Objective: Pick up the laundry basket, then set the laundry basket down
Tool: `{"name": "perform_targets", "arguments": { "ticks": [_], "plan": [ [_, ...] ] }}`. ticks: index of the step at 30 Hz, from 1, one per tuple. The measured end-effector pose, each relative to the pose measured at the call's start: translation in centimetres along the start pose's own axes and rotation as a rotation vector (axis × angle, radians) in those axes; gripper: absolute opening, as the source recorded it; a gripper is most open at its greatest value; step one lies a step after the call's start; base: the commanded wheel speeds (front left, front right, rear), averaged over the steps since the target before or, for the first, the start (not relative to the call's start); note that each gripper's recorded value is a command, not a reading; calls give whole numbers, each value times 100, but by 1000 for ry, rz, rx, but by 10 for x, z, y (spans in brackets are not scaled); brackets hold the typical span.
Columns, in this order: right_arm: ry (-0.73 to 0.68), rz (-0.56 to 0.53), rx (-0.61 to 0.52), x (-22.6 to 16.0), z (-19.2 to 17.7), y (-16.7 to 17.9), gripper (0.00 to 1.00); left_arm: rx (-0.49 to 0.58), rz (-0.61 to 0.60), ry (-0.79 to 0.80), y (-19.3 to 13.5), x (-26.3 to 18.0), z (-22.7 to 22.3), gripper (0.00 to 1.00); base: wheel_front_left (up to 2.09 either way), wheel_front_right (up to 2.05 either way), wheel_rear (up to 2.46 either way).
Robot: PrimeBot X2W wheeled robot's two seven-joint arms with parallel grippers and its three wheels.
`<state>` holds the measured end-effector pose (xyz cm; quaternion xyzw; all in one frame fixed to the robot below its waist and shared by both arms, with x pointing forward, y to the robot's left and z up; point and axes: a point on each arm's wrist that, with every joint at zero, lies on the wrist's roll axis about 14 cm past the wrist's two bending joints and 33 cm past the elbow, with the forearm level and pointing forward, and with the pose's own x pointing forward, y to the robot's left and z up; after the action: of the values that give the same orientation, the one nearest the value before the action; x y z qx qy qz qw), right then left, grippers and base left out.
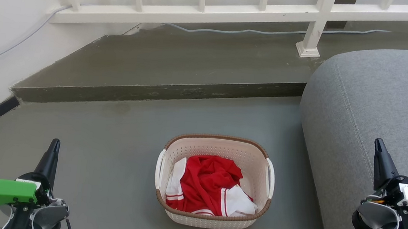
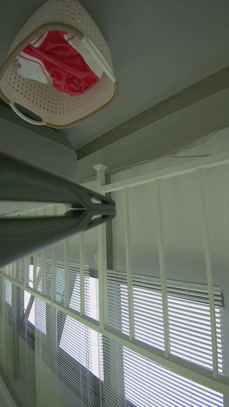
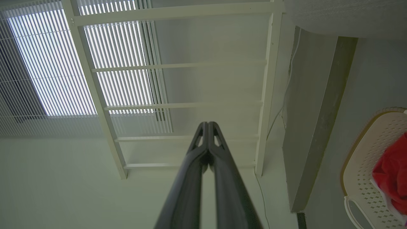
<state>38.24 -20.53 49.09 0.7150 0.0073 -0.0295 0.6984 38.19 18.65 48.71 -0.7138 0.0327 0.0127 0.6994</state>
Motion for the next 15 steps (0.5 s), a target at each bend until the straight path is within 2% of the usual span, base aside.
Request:
{"name": "perform_targets", "arguments": {
  "ticks": [13, 14, 15],
  "plan": [
    [0, 0, 0, 0, 0, 0, 0, 0, 0, 0, 0, 0, 0, 0, 0, 0, 0],
    [0, -4, 1, 0, 0, -1, 100, -1, 6, 1, 2, 0, 0, 100, 0, 0, 0],
    [0, -17, 6, -1, -1, -6, 100, -3, 20, 3, 6, -2, -2, 100, 0, 0, 0]
  ]
}}
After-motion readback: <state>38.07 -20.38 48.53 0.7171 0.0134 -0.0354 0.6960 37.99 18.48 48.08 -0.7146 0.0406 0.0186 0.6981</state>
